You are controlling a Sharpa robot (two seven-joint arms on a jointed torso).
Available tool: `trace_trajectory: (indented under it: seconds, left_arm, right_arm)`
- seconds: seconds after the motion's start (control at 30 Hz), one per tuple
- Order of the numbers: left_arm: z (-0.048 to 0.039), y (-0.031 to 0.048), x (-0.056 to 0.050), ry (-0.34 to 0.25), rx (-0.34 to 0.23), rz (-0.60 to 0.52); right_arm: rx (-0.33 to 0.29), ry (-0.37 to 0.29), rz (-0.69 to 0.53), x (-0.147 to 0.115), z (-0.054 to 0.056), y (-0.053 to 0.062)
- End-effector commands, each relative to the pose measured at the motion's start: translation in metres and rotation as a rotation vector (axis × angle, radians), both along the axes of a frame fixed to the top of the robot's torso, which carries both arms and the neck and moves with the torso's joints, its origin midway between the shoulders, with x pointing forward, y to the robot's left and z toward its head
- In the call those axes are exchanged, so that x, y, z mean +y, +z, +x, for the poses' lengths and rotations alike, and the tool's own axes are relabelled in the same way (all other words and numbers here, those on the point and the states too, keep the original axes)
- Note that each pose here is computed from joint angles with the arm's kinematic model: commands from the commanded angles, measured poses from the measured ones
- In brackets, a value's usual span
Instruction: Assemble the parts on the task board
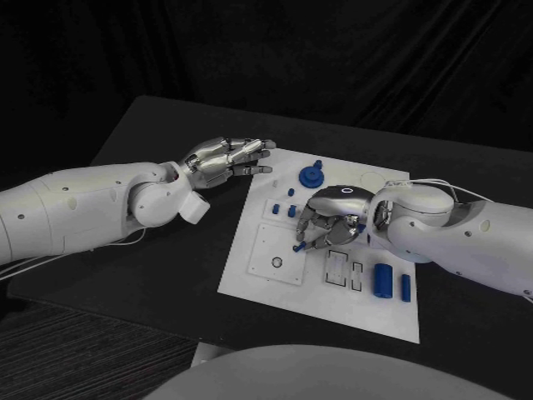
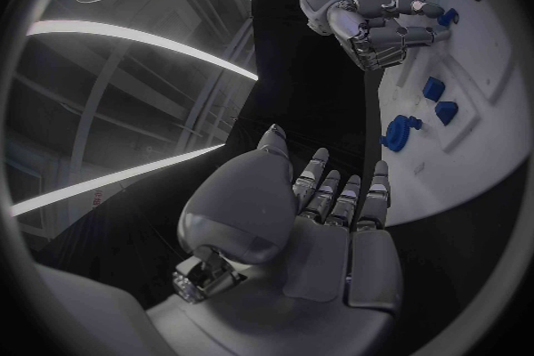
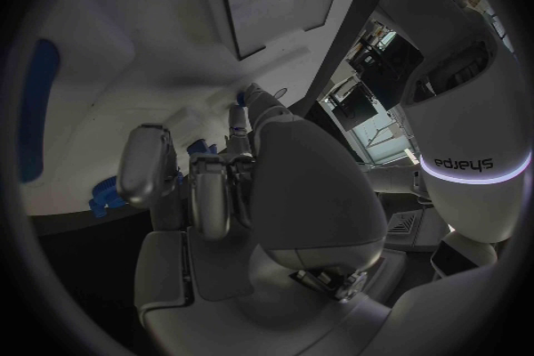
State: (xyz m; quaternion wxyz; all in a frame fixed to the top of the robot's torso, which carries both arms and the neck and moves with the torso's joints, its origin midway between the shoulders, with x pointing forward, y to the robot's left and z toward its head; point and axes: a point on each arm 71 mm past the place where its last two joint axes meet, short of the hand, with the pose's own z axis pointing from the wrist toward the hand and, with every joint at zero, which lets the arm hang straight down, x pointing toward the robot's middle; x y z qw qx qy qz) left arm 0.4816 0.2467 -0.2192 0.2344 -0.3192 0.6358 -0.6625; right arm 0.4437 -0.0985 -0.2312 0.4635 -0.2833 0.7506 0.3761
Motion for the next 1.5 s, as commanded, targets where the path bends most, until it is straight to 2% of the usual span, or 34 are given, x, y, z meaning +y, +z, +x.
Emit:
trace_trajectory:
  seconds: [0.03, 0.7, 0.87, 0.97, 1.13, 1.3, 1.37, 1.5]
  left_arm:
    - [-0.0008, 0.0005, -0.002, -0.011, 0.0, -0.017]
    - [-0.0013, 0.0003, -0.001, -0.011, 0.003, -0.016]
    - [-0.0015, 0.0003, -0.001, -0.011, 0.003, -0.016]
    - [-0.0016, 0.0003, -0.001, -0.011, 0.003, -0.016]
    - [-0.0016, 0.0002, -0.001, -0.011, 0.003, -0.016]
    - [-0.0014, 0.0, -0.001, -0.011, 0.003, -0.016]
    - [-0.0013, 0.0, -0.001, -0.011, 0.003, -0.016]
    - [-0.001, -0.0002, -0.001, -0.013, 0.004, -0.017]
  right_arm:
    - [-0.006, -0.028, 0.002, 0.0, -0.001, -0.002]
    - [0.003, -0.025, 0.008, -0.001, -0.005, -0.006]
    - [-0.016, -0.019, 0.038, 0.0, -0.006, -0.003]
    - [-0.047, -0.006, 0.072, 0.0, -0.009, 0.001]
    - [-0.161, 0.045, 0.094, 0.002, -0.016, 0.013]
    - [-0.355, 0.133, 0.071, 0.009, -0.024, 0.03]
    - [-0.416, 0.163, 0.057, 0.012, -0.027, 0.035]
    - [-0.575, 0.253, 0.019, 0.02, -0.037, 0.044]
